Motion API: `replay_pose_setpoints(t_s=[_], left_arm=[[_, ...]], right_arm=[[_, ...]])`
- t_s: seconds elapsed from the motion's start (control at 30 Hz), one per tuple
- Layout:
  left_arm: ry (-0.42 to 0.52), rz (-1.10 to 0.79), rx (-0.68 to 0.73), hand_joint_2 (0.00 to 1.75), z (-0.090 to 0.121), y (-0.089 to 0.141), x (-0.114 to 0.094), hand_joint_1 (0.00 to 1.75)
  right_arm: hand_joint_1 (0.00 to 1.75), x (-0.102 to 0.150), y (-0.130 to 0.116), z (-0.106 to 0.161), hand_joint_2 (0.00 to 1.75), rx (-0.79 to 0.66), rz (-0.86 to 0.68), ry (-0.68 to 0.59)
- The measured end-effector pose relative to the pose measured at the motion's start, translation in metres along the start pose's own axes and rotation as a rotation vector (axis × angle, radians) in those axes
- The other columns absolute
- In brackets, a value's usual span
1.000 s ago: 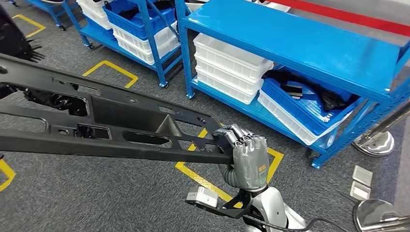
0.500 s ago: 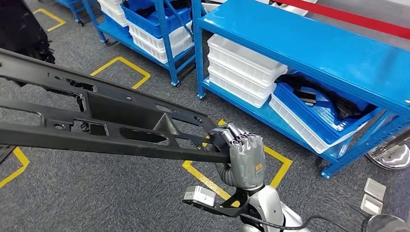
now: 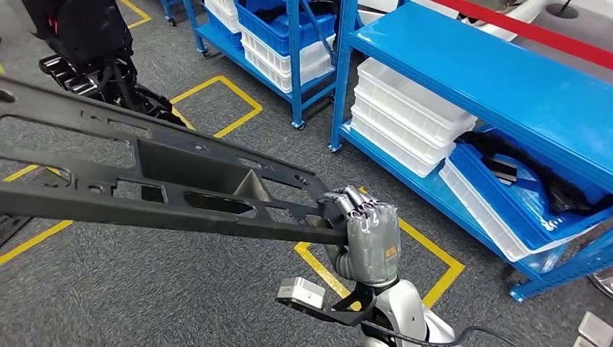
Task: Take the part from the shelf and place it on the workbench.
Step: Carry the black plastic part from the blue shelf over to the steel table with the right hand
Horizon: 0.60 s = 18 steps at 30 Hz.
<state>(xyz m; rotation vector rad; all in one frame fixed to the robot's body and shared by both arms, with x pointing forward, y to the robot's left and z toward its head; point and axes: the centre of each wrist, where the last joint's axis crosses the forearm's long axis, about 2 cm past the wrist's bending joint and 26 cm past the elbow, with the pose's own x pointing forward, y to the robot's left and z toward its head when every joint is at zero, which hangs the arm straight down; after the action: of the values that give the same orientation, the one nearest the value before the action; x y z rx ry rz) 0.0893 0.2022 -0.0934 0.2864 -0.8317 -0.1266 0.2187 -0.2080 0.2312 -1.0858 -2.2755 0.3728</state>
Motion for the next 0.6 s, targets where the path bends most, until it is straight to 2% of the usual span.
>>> replay_pose_setpoints(t_s=[0.6], left_arm=[[-0.004,-0.008,-0.011,1.75,0.0001,0.0005,-0.0007,0.0]], right_arm=[[1.75,-0.002,-0.0008,-0.0005,1.75,-0.001,0.019,0.021]])
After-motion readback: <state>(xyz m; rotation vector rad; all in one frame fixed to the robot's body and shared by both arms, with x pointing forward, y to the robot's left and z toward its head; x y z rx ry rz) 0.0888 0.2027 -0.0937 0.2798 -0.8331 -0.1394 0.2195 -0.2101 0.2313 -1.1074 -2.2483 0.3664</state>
